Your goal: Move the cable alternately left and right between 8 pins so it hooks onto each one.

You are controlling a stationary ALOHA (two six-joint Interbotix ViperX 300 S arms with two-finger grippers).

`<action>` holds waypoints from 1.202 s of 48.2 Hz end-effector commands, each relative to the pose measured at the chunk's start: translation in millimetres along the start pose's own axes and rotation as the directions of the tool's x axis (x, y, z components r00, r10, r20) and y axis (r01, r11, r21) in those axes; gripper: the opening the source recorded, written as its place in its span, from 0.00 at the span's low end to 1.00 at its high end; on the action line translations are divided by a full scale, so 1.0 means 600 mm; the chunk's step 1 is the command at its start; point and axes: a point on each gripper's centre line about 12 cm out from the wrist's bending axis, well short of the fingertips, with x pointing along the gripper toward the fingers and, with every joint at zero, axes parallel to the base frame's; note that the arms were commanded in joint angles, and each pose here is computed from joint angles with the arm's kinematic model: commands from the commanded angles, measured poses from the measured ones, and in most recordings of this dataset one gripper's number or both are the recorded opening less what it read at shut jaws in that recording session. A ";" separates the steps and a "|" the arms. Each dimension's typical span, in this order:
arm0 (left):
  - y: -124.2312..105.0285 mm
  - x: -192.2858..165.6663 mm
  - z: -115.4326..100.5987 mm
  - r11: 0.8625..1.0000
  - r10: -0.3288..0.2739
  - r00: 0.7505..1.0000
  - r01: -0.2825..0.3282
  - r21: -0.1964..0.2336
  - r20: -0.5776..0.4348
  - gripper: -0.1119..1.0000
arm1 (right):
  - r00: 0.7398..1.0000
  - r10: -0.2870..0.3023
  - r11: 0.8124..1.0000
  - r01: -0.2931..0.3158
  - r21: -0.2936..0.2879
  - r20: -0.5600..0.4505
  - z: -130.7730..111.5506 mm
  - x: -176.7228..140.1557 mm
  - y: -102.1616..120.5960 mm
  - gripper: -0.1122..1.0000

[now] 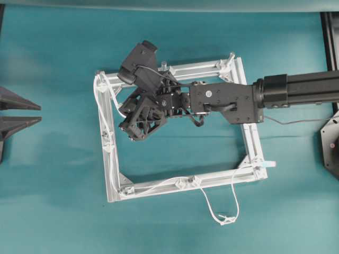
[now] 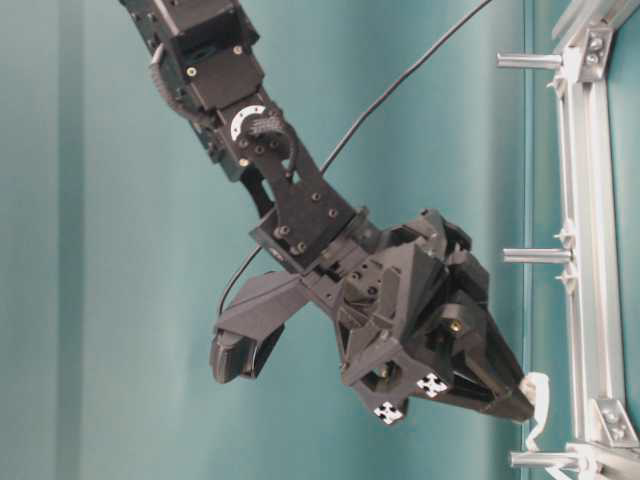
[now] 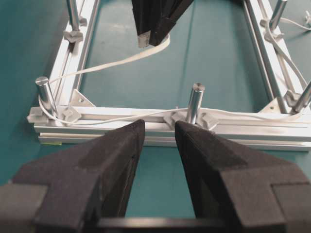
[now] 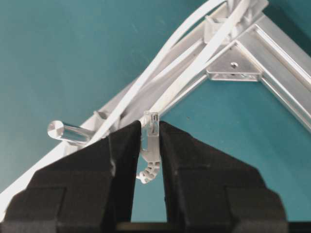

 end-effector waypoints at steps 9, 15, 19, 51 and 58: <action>0.000 0.000 0.010 1.000 0.000 1.000 0.000 0.003 0.012 0.50 | 0.996 0.066 0.998 -0.065 -0.015 0.062 0.018 -0.031 0.028 0.24; -0.001 0.000 0.010 1.000 -0.002 1.000 0.002 0.004 0.014 0.50 | 0.999 0.042 0.999 -0.042 -0.016 0.022 -0.006 -0.040 0.016 0.24; -0.001 0.000 0.010 1.000 -0.002 1.000 0.002 0.004 0.014 0.50 | 0.999 0.033 0.999 -0.033 -0.015 0.008 -0.020 -0.053 0.006 0.24; 0.000 0.000 0.010 1.000 0.000 1.000 0.000 0.003 0.014 0.50 | 0.995 -0.095 0.993 0.094 0.078 0.014 -0.057 -0.168 -0.144 0.24; -0.001 0.000 0.010 1.000 -0.002 1.000 0.002 0.004 0.014 0.50 | 0.992 -0.126 0.988 0.125 0.088 0.004 -0.074 -0.189 -0.170 0.24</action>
